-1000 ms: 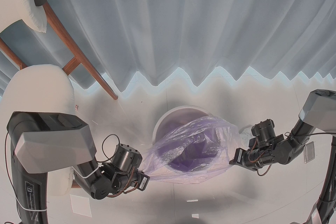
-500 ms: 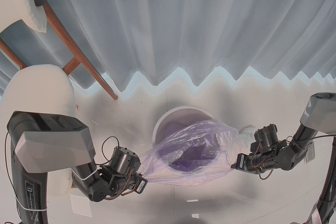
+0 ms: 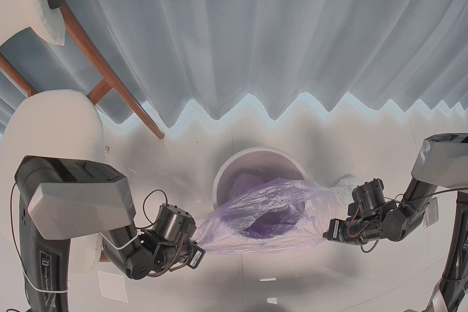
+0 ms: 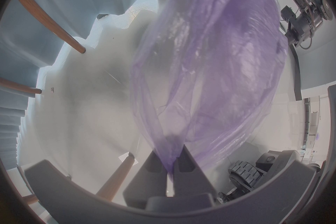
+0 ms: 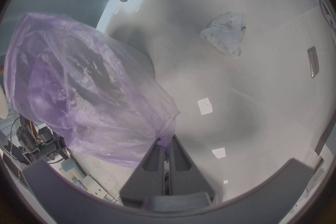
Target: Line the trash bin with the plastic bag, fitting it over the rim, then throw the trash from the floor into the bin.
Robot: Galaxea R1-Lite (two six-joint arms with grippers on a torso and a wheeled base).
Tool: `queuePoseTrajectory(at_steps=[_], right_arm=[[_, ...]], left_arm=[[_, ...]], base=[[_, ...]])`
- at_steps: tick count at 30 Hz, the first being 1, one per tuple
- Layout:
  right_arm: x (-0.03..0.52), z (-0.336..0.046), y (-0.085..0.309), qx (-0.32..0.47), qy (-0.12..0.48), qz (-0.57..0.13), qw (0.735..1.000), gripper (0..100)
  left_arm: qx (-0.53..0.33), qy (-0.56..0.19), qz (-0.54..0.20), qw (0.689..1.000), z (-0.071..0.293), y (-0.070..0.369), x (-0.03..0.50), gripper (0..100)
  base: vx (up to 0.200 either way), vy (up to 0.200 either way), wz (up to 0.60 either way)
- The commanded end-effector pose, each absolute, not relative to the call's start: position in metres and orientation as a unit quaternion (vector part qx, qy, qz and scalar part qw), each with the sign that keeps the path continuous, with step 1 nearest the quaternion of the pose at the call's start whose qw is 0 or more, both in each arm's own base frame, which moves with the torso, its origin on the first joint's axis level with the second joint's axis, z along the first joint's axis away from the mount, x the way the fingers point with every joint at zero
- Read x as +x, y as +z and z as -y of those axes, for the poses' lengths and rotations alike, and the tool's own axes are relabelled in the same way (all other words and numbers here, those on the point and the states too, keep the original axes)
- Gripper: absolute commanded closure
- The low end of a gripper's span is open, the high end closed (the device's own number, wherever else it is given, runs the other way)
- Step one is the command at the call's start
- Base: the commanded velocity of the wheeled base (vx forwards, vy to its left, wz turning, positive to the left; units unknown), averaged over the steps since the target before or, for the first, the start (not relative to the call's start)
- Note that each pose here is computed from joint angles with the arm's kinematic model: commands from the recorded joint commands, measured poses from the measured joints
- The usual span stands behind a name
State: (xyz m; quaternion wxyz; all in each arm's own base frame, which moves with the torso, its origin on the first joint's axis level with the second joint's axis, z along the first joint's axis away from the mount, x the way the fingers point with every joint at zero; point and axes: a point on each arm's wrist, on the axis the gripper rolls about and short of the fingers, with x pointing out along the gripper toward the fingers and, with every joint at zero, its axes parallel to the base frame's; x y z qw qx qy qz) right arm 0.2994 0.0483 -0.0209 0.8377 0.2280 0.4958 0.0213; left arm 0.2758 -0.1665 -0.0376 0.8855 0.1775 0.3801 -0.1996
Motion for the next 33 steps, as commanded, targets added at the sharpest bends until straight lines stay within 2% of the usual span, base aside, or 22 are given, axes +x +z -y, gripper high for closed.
queuePoseTrajectory(at_steps=[1,8,20,25,33], right_arm=[[0.306,-0.049,-0.031,0.225,0.015,-0.491,0.842,100],[0.318,-0.049,-0.046,0.204,0.016,-0.468,0.859,100],[0.343,-0.049,-0.043,0.210,0.015,-0.433,0.877,100],[0.349,-0.050,-0.044,0.210,0.013,-0.426,0.880,100],[0.353,-0.050,-0.044,0.213,0.013,-0.410,0.887,100]], left_arm=[[0.177,-0.196,-0.380,0.887,0.167,-0.043,0.282,100],[0.180,-0.194,-0.370,0.891,0.169,-0.046,0.295,100],[0.163,-0.175,-0.348,0.906,0.167,-0.052,0.328,100],[0.152,-0.167,-0.329,0.917,0.168,-0.055,0.346,100],[0.130,-0.183,-0.259,0.940,0.180,-0.051,0.359,100]], base=[[0.000,0.000,0.00],[0.000,0.000,0.00],[0.000,0.000,0.00],[0.000,0.000,0.00],[0.000,0.000,0.00]])
